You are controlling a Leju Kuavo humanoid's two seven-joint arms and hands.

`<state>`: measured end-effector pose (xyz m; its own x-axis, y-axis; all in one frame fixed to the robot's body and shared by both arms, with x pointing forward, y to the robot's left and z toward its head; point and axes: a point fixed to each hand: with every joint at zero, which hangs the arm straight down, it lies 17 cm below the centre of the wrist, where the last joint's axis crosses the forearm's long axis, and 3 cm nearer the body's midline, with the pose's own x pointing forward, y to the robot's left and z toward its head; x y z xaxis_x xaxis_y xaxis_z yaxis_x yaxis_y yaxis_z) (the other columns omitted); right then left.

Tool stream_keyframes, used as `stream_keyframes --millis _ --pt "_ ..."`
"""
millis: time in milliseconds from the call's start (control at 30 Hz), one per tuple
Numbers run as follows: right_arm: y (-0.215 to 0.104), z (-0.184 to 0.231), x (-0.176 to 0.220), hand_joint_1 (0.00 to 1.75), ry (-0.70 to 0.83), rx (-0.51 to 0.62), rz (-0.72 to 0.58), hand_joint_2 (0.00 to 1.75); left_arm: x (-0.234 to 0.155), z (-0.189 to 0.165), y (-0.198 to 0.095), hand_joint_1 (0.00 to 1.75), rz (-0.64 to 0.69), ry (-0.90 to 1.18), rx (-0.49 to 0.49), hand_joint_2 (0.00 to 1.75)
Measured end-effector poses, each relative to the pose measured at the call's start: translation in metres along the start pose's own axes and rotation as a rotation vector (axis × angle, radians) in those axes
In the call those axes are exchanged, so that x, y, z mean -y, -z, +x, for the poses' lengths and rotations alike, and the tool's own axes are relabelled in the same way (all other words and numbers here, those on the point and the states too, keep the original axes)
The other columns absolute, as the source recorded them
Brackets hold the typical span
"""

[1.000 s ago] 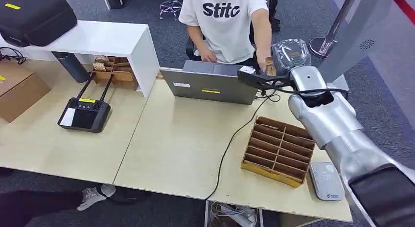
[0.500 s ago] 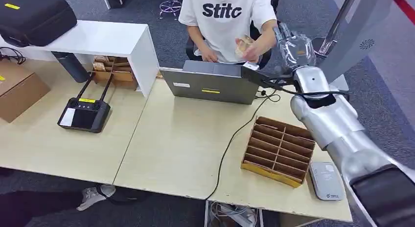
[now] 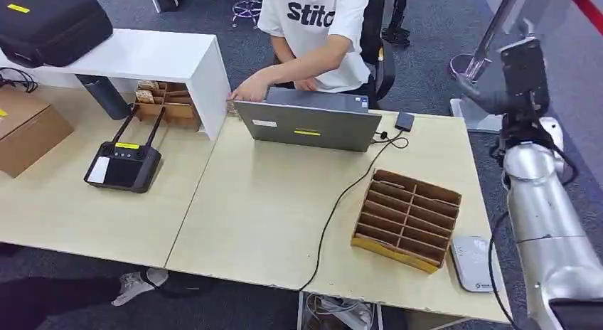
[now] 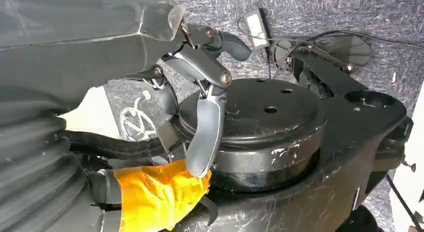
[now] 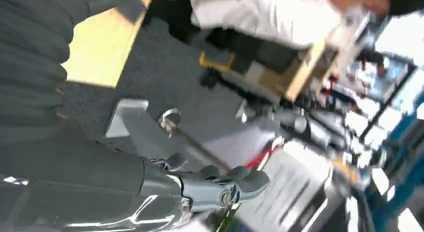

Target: Pass the card to the sensor for recognition and then transmit it.

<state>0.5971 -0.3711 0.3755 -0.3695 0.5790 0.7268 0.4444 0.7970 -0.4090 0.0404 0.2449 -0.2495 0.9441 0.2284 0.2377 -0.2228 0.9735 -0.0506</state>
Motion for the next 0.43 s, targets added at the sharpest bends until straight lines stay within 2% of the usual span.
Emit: stream_keyframes --millis 133,300,367,433 --pt "-0.023 -0.035 0.048 0.0 -0.01 -0.023 -0.089 1.75 0.003 -0.006 -0.004 0.0 -0.001 -0.003 -0.004 1.75" --pt "-0.048 -0.038 0.09 0.0 -0.044 0.023 -0.199 1.75 0.014 -0.006 -0.007 0.0 -0.012 -0.016 -0.006 1.75" --pt "-0.081 -0.04 0.109 0.0 -0.005 0.04 -0.244 1.75 0.015 -0.008 -0.009 0.0 0.003 -0.018 -0.007 1.75" --pt "-0.129 -0.04 0.136 0.0 0.062 0.05 -0.294 1.75 0.017 -0.015 -0.015 0.0 0.019 -0.027 -0.011 1.75"
